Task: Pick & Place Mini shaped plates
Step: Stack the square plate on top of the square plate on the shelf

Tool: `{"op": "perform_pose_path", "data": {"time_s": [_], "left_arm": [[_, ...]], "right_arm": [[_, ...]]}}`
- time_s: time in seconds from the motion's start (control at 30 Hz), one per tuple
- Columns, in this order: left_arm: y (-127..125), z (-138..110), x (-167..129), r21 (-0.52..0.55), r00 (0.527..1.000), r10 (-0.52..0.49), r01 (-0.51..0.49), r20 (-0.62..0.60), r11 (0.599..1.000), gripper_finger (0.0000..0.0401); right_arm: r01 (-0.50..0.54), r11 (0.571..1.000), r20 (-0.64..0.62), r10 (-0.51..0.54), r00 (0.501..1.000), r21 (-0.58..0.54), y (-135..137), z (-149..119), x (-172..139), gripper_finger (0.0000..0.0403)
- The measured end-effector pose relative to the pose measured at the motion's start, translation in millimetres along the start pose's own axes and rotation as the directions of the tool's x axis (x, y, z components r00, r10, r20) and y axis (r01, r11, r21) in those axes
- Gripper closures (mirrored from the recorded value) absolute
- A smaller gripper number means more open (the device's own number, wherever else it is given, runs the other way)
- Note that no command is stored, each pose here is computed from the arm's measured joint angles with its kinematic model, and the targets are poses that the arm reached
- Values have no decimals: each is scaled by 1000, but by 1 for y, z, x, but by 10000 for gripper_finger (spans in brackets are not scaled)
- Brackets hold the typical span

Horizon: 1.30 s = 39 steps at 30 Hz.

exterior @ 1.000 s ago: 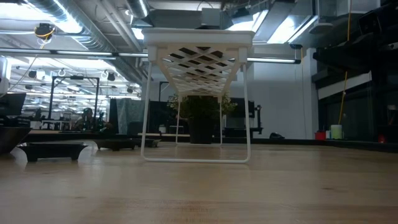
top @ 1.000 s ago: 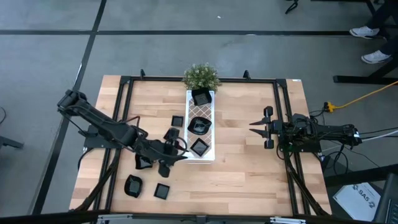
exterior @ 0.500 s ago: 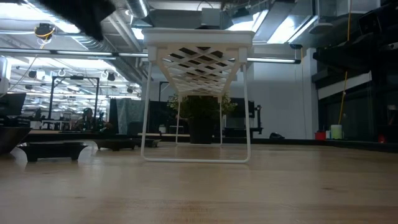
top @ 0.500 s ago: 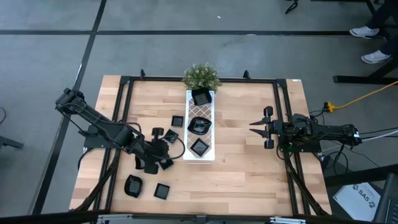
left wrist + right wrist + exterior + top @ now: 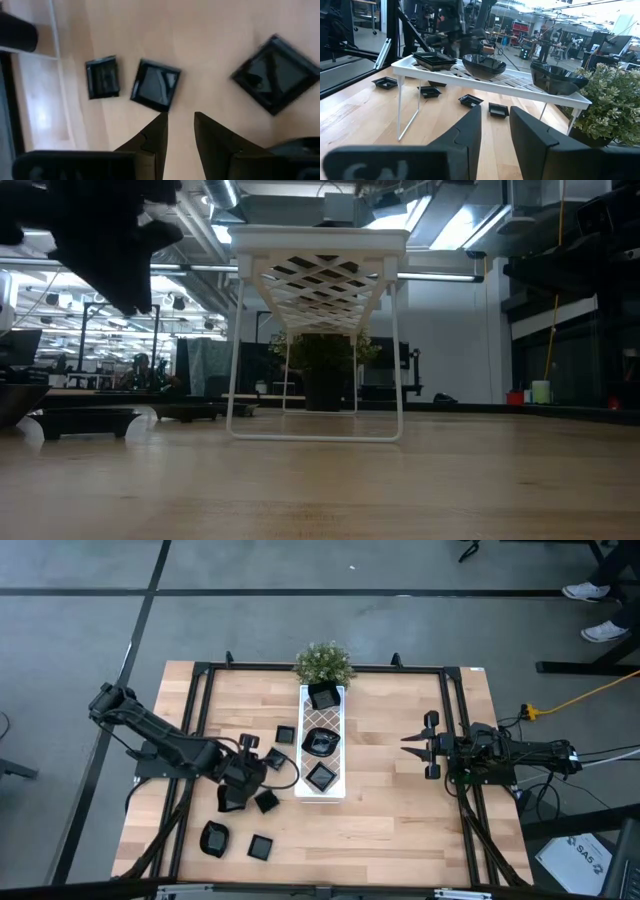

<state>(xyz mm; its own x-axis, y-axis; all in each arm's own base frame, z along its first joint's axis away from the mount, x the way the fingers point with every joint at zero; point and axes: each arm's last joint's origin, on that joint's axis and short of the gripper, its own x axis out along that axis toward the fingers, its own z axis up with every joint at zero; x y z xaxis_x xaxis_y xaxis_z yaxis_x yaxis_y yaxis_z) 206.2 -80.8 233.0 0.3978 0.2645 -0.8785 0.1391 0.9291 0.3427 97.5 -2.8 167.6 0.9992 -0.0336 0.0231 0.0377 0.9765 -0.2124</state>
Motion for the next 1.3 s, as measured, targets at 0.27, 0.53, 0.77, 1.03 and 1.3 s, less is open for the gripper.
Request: {"op": "perform_pose_path", "data": {"time_s": [0.27,0.53,0.77,1.03,1.3], "left_arm": [[-1,-5,19,64,999,24,-27,38,998,315],[-10,-20,48,56,985,119,-127,125,990,315],[-20,-39,63,140,985,125,-142,121,980,315],[-24,-49,72,165,983,123,-145,137,976,315],[-20,-46,74,176,983,105,-131,149,976,315]], "right_arm": [[0,1000,0,0,1000,0,0,0,0,301],[0,1000,0,0,1000,0,0,0,0,301],[0,1000,0,0,1000,0,0,0,0,301],[0,1000,0,0,1000,0,0,0,0,301],[0,1000,0,0,1000,0,0,0,0,301]]}}
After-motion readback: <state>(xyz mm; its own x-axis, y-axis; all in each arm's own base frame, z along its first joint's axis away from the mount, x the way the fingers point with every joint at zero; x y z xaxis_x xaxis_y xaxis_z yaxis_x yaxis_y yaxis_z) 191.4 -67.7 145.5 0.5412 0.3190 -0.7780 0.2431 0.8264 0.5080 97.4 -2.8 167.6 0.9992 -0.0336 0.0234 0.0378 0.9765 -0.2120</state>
